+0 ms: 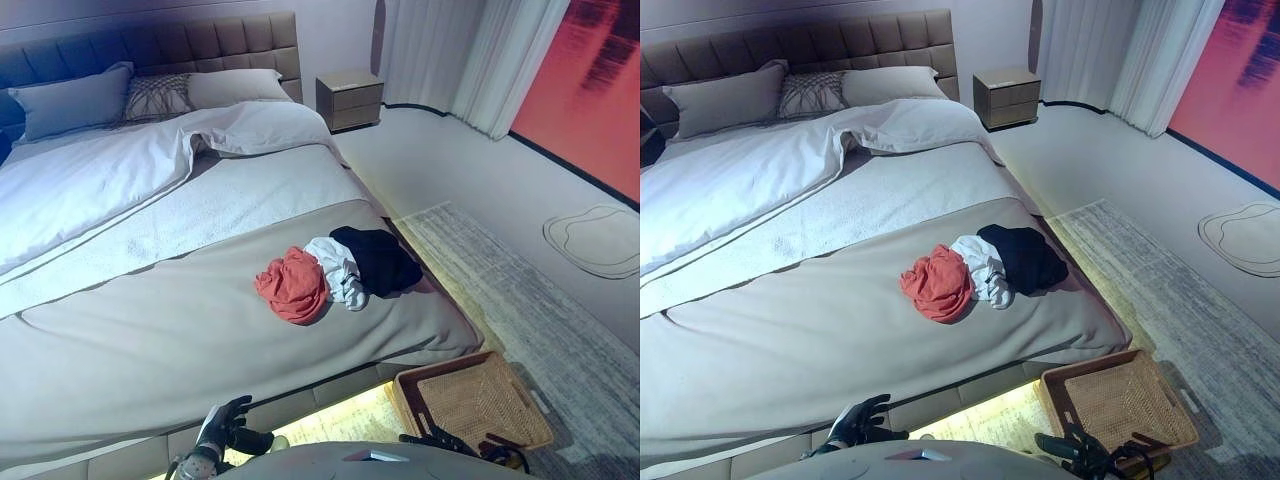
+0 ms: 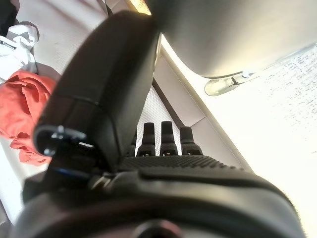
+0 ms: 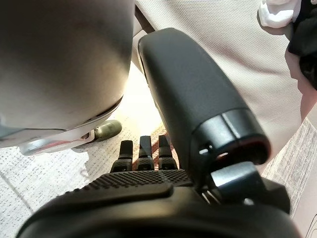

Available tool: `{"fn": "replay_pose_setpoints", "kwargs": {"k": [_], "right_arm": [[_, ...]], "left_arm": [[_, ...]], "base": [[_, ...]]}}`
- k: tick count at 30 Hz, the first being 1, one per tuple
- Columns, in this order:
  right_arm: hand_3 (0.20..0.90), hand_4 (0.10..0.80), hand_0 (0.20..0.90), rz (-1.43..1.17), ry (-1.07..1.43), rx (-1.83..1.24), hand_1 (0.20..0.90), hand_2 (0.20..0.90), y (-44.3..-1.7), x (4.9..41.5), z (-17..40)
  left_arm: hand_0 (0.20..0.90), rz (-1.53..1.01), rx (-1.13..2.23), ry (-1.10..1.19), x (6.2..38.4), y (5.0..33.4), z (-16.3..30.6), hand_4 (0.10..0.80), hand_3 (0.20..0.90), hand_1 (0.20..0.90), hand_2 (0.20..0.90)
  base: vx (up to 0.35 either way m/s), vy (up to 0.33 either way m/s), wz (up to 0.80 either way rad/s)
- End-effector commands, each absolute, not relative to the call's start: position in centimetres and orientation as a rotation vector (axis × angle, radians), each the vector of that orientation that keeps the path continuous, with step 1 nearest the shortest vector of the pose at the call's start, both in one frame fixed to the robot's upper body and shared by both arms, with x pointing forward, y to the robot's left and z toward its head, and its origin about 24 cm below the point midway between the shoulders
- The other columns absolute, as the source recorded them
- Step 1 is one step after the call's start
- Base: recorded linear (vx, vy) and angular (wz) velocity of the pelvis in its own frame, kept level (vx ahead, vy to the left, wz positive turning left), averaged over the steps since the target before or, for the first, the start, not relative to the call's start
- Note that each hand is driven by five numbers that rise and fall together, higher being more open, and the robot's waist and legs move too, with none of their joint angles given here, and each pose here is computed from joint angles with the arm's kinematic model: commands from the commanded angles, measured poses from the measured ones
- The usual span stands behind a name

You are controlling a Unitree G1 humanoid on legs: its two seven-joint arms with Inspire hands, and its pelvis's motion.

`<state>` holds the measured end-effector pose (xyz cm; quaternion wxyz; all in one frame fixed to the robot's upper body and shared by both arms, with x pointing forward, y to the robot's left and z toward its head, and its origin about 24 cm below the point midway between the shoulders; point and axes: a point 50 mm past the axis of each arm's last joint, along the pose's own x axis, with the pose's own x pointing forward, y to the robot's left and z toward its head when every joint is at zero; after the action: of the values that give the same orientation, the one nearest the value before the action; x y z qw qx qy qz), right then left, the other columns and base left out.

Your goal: Pick up the clothes from the bed and place them into the basket

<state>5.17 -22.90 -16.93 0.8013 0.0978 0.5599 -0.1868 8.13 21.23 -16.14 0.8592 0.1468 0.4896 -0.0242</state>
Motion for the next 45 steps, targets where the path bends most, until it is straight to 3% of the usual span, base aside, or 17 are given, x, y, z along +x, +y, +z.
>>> {"fn": "replay_pose_setpoints", "kwargs": {"k": [1, 25, 27, 29, 38, 45], "right_arm": [[0.9, 0.8, 0.9, -0.401, 1.116, 0.235, 0.9, 0.9, -22.6, 8.5, -16.5], [0.9, 0.8, 0.9, -0.406, 1.145, 0.24, 0.9, 0.9, -22.5, 8.4, -16.6], [0.9, 0.8, 0.9, -0.433, 1.132, 0.079, 0.9, 0.9, -23.2, 8.7, -16.3], [0.9, 0.8, 0.9, -0.405, 1.068, -0.056, 0.9, 0.9, -23.5, 9.9, -15.8], [0.9, 0.8, 0.9, -0.18, 0.215, -0.611, 0.9, 0.9, -19.2, 26.7, -4.3], [0.9, 0.8, 0.9, -0.136, -0.142, -0.954, 0.9, 0.9, -19.8, 33.1, 5.5]], "left_arm": [[0.9, -0.046, 0.329, 0.87, 12.4, 21.0, -14.9, 0.8, 0.9, 0.9, 0.9], [0.9, -0.037, 0.27, 0.865, 12.6, 21.1, -14.8, 0.8, 0.9, 0.9, 0.9], [0.9, -0.038, 0.282, 0.864, 12.7, 21.1, -14.8, 0.8, 0.9, 0.9, 0.9], [0.9, -0.045, 0.288, 0.859, 13.0, 20.9, -14.7, 0.8, 0.9, 0.9, 0.9], [0.9, -0.032, 0.323, 0.771, 15.5, 21.2, -13.5, 0.8, 0.9, 0.9, 0.9], [0.9, 0.031, 0.274, 0.682, 17.0, 22.6, -12.2, 0.8, 0.9, 0.9, 0.9]], "base": [[0.0, 0.0, 0.0], [0.0, 0.0, 0.0], [0.0, 0.0, 0.0], [0.0, 0.0, 0.0], [-0.047, -0.024, 0.04], [-0.019, -0.026, 0.09]]}}
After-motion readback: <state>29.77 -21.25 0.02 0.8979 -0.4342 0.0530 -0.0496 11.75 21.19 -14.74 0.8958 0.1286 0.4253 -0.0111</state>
